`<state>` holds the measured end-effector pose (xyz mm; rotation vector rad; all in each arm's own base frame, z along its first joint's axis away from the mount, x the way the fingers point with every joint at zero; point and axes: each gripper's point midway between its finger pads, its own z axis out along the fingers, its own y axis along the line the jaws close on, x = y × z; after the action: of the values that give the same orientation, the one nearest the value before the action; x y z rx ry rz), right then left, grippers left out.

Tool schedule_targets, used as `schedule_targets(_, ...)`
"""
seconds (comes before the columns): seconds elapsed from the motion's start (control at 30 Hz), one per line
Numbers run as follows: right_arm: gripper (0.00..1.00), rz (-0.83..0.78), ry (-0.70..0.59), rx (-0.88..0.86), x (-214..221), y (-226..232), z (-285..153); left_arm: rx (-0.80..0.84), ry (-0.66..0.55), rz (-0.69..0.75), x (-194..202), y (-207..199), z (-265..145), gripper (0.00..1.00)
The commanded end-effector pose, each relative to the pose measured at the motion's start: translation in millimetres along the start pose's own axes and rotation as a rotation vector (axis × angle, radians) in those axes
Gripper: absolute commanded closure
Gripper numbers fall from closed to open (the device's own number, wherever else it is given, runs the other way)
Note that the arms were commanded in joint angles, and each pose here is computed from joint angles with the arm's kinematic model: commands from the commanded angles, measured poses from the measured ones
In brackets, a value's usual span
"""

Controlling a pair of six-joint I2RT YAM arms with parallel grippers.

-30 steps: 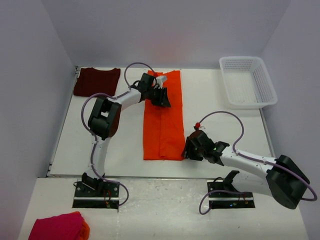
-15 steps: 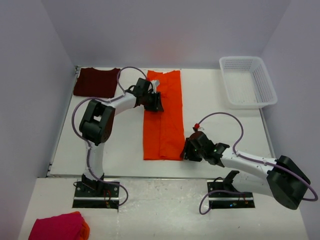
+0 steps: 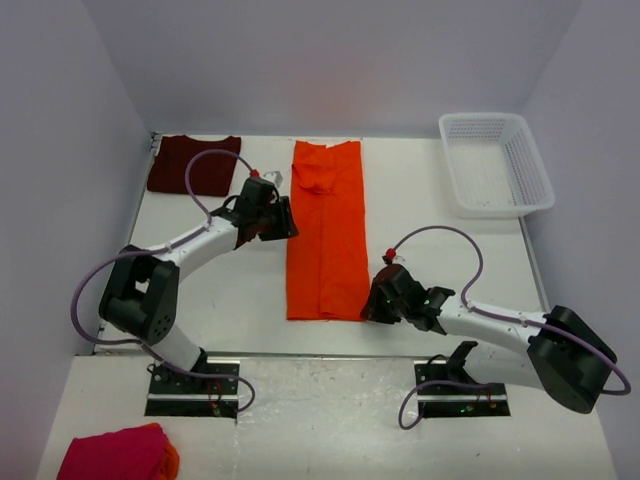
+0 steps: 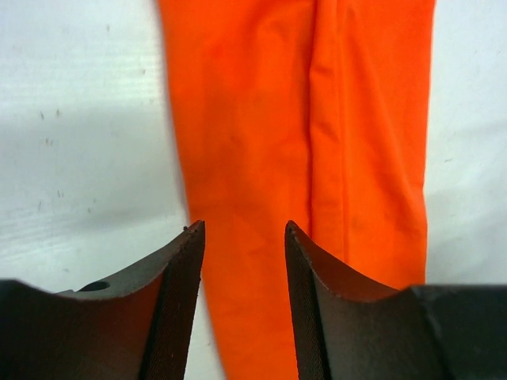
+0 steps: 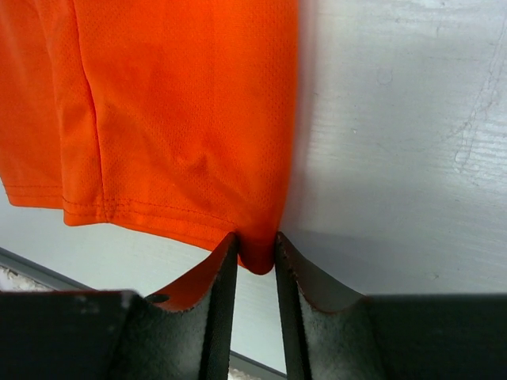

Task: Fold and stack the t-shirts
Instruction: Grab the bottom of the folded rectangular tshirt with both arms

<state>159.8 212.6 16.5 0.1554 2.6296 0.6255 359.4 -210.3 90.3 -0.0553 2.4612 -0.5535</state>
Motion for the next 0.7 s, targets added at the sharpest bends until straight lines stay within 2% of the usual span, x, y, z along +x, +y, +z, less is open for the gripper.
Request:
schedule_targets(0.0, 0.74, 0.003, 0.014, 0.016, 7, -5, 0, 0.006, -0.008, -0.027, 10, 5, -9, 0.53)
schedule_targets(0.07, 0.80, 0.002, 0.011, 0.019, 6, -5, 0, 0.046, 0.014, -0.032, 23, 2, -16, 0.51)
schedule_targets(0.1, 0.82, 0.001, 0.009, 0.018, 6, -6, 0, 0.044, 0.045, -0.040, 41, 9, -16, 0.47)
schedule_targets(0.13, 0.85, 0.000, 0.014, 0.024, 7, -7, 1, 0.060, 0.027, -0.043, 41, 7, -21, 0.44)
schedule_targets(0.17, 0.92, 0.000, 0.016, 0.028, 8, -7, 2, 0.066, 0.039, -0.055, 49, 9, -23, 0.43)
schedule_targets(0.27, 0.99, -0.004, 0.029, 0.025, 10, -5, 4, 0.084, 0.073, -0.074, 76, 16, -32, 0.43)
schedule_targets(0.4, 1.00, -0.012, 0.024, 0.030, 9, -4, 3, 0.099, 0.127, -0.077, 112, 27, -41, 0.42)
schedule_targets(0.67, 1.00, -0.022, 0.025, 0.036, 8, -3, 4, 0.178, 0.198, -0.069, 147, 23, -48, 0.41)
